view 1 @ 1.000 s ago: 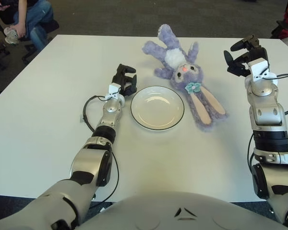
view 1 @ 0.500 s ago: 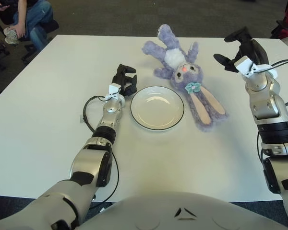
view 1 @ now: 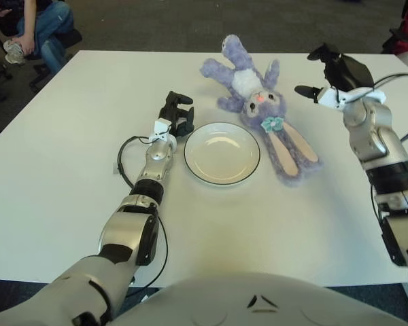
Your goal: Put the doll into the plate.
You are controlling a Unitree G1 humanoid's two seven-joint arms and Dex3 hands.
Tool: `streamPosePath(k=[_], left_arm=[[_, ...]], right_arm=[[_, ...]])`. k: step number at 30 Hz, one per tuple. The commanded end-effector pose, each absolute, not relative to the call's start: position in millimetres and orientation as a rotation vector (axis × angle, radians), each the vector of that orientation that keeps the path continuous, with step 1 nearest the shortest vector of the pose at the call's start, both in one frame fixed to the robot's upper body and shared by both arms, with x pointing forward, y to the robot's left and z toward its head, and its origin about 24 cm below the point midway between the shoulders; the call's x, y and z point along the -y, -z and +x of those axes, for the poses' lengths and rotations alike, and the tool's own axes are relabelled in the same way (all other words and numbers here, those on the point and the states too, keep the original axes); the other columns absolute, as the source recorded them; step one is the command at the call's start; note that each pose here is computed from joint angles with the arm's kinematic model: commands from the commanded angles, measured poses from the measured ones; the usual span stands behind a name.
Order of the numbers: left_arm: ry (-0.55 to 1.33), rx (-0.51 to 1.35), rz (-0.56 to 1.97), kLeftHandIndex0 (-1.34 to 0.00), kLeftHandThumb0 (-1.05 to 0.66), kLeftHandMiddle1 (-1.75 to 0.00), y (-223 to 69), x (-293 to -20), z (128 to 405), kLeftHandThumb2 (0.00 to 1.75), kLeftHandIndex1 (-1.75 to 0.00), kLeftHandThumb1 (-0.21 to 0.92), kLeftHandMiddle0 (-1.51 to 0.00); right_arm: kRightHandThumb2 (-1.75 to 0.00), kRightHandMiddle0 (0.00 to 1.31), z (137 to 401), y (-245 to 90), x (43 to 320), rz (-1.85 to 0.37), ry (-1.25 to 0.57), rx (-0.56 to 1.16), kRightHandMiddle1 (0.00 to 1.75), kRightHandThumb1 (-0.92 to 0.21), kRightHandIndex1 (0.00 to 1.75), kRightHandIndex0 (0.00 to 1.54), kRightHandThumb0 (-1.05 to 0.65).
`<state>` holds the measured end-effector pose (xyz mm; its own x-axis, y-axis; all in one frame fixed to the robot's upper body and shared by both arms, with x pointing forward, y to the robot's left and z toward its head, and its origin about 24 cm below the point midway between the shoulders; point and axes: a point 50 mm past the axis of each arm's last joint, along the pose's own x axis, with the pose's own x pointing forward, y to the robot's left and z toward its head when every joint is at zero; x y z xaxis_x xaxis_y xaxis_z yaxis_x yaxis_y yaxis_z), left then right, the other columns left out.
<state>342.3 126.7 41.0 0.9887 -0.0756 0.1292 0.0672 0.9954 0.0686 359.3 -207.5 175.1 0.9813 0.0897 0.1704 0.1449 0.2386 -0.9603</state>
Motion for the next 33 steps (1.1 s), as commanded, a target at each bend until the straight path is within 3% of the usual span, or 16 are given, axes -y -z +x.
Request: streamPosePath(k=[1, 5, 11, 18, 33], left_arm=[[0.069, 0.081, 0.067, -0.27, -0.01, -1.70, -23, -128, 332, 0.86, -1.70, 0.68, -0.29], [0.071, 0.082, 0.061, -0.27, -0.01, -1.71, -23, -128, 332, 0.86, -1.70, 0.68, -0.29], [0.072, 0.079, 0.055, -0.27, -0.01, -1.70, -23, -127, 332, 0.86, -1.70, 0.68, -0.29], [0.075, 0.078, 0.057, -0.27, 0.00, -1.70, -23, -127, 333, 0.86, -1.70, 0.68, -0.29], [0.078, 0.062, 0.058, -0.29, 0.00, -1.69, -21, -128, 334, 0.86, -1.69, 0.67, -0.31]], right_arm=[[-0.57, 0.00, 364, -177, 203, -1.382, -0.012, 0.210, 0.87, -0.92, 1.34, 0.17, -1.03], [-0.60, 0.00, 367, -176, 202, -1.413, -0.047, 0.201, 0.84, -0.92, 1.55, 0.29, -1.04], [-0.62, 0.00, 372, -177, 197, -1.448, -0.074, 0.200, 0.80, -0.92, 1.72, 0.36, -1.05], [-0.63, 0.00, 373, -181, 185, -1.455, -0.105, 0.204, 0.74, -0.92, 1.74, 0.40, -1.05], [-0.71, 0.00, 376, -176, 171, -1.300, -0.182, 0.170, 0.63, -0.92, 1.75, 0.29, -1.05]])
